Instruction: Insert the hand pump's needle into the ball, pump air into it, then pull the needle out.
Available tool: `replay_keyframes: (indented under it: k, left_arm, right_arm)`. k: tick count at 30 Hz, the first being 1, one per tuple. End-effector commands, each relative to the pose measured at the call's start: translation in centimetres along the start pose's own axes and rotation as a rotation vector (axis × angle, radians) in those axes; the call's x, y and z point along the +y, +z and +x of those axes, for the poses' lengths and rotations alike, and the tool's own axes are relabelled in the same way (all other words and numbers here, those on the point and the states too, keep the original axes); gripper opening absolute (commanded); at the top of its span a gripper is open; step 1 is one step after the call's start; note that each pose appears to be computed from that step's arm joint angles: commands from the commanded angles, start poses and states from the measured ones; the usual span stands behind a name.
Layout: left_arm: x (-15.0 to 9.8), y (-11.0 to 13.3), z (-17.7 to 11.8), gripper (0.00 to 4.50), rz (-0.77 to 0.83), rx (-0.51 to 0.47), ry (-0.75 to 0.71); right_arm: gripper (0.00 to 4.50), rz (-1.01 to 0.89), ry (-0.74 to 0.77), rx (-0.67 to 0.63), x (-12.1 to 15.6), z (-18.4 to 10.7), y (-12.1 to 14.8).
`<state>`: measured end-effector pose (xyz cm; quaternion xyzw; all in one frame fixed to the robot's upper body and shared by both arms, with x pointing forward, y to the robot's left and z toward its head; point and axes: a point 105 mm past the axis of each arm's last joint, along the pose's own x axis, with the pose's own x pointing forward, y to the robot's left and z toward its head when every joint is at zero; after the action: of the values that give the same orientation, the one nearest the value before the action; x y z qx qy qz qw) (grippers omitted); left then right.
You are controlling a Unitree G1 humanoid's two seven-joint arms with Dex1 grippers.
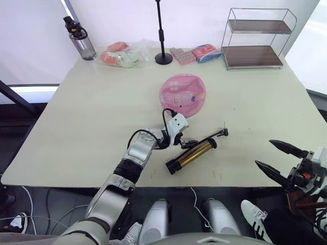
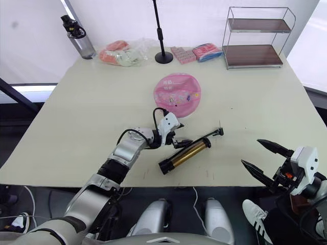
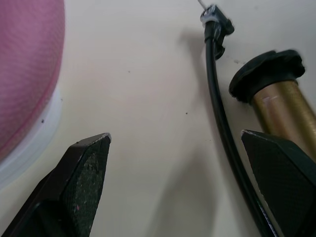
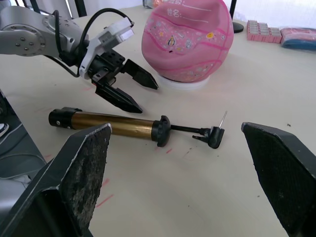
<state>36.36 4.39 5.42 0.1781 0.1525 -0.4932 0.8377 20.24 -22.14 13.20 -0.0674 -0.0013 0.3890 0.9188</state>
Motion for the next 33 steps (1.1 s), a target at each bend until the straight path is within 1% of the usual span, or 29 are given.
replay_keyframes:
  k: [1, 8, 17, 19, 21, 22, 24, 26, 28, 29, 33]
  left_arm:
    - [-0.3, 1.2, 1.1, 4.50, 0.034, -0.010, -0.013]
    - [-1.2, 1.2, 2.5, 4.50, 0.012, 0.016, -0.047]
    - [-2.2, 0.6, 3.7, 4.50, -0.002, 0.097, -0.071]
    - [-2.6, 0.4, 3.9, 3.98, -0.013, 0.112, -0.085]
    - [-2.9, 0.3, 3.9, 3.11, -0.020, 0.121, -0.101]
    - [-3.1, 0.3, 3.9, 2.59, -0.020, 0.124, -0.107]
    - [-3.3, 0.3, 4.0, 2.18, -0.024, 0.122, -0.115]
    - [-3.8, 0.5, 4.0, 1.46, -0.055, 0.106, -0.137]
    - [-3.8, 0.5, 4.0, 0.58, -0.057, 0.104, -0.142]
    - [-3.8, 0.5, 3.9, 0.02, -0.055, 0.104, -0.141]
    - [-3.7, 0.6, 3.8, 0.02, -0.049, 0.096, -0.141]
  right_arm:
    - [4.43, -0.042, 0.003, -0.023, 0.1, -0.2, 1.1]
    - [4.43, -0.052, 0.002, -0.010, -0.1, -0.4, 1.1]
    - [4.43, -0.062, 0.004, -0.006, -0.2, -0.4, 1.1]
    - [4.50, -0.063, 0.003, -0.006, -0.2, -0.4, 1.1]
    - [4.50, -0.065, 0.002, -0.005, -0.2, -0.4, 1.1]
    - [4.50, -0.065, 0.002, -0.005, -0.2, -0.4, 1.1]
    - [4.50, -0.066, -0.001, -0.004, -0.2, -0.5, 1.0]
    - [4.50, -0.067, -0.009, -0.008, -0.3, -0.5, 1.1]
    - [4.50, -0.067, -0.012, -0.011, -0.4, -0.4, 1.1]
    - [4.50, -0.067, -0.013, -0.012, -0.4, -0.4, 1.1]
    - [4.50, -0.067, -0.014, -0.014, -0.4, -0.4, 1.1]
